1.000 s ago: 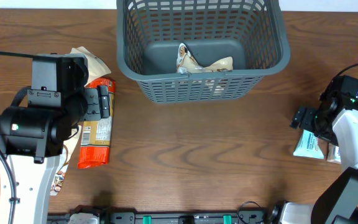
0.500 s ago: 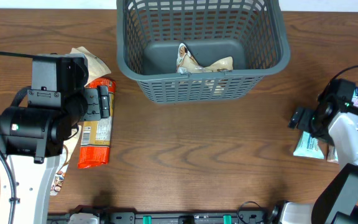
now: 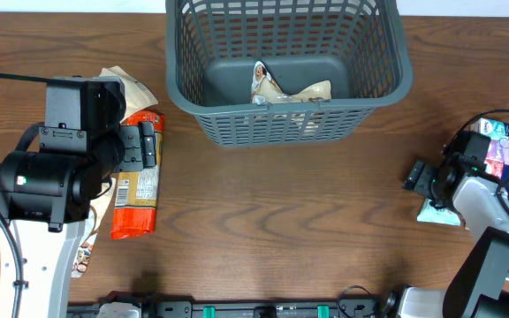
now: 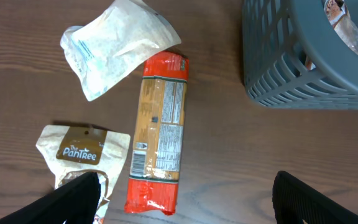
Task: Pack container
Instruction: 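Lower right gripper and grasp the mint-green toilet-paper pack, then lift the green pack into the basket, open right gripper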
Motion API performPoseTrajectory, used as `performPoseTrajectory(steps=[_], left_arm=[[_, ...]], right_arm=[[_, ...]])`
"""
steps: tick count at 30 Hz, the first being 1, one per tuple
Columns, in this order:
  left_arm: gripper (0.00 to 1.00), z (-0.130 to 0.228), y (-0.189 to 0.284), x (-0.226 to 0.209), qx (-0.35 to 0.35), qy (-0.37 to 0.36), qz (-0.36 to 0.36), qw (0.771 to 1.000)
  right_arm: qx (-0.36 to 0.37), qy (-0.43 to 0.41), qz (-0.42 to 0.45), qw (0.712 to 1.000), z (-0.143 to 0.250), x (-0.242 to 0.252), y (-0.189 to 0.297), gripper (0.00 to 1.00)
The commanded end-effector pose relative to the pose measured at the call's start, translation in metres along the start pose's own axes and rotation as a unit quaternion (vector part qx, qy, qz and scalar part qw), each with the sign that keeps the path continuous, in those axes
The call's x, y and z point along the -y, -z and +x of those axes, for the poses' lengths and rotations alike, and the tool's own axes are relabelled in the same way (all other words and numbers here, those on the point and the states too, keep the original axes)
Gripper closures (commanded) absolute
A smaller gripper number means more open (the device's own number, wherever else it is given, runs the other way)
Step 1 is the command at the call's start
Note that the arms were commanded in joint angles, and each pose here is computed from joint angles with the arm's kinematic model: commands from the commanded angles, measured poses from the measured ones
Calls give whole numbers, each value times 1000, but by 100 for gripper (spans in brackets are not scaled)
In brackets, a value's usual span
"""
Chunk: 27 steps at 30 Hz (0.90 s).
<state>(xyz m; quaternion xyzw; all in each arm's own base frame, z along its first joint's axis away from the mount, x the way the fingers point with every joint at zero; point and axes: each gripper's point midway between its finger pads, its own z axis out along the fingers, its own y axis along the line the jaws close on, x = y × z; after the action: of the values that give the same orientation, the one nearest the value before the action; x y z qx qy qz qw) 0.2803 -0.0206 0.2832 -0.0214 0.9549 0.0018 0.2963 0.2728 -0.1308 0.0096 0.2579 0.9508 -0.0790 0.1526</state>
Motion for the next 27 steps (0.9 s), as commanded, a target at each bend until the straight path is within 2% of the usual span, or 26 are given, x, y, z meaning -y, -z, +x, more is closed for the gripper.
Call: performPoseTrajectory(steps=[1,2,4,7,10,11,14,20,27], left_arm=[[16,1,0,-1,-3,-5,-2,1000],[16,1,0,-1,-3,-5,-2,1000],[16,2,0,-1,-5,-5,-2,1000],[16,4,0,-2,-8,-6,-3,1000],[16,5,0,-2,-10,-6,-3,1000],[15,5,0,-2,-10,-6,-3,1000],[16,5,0,-2,-9,-6,-3,1000],[16,5,1,-2,-9,-6,-3,1000],[16,5,0,-2,-9,-6,-3,1000]], right_arm=[[-6,-20,0,1000,8,2,-6,14],[-6,-20,0,1000,8,2,-7,19],[-3,-22,-1,1000,7,2,-7,38],[1,-23,-1,1000,5,2,-7,52],[2,-23,-2,1000,5,1,-7,83],[2,-23,-2,1000,5,1,-7,91],[1,-23,-9,1000,5,-1,-7,98],[4,-22,-62,998,-1,-20,-2,99],[61,-1,-98,993,-55,-32,56,98]])
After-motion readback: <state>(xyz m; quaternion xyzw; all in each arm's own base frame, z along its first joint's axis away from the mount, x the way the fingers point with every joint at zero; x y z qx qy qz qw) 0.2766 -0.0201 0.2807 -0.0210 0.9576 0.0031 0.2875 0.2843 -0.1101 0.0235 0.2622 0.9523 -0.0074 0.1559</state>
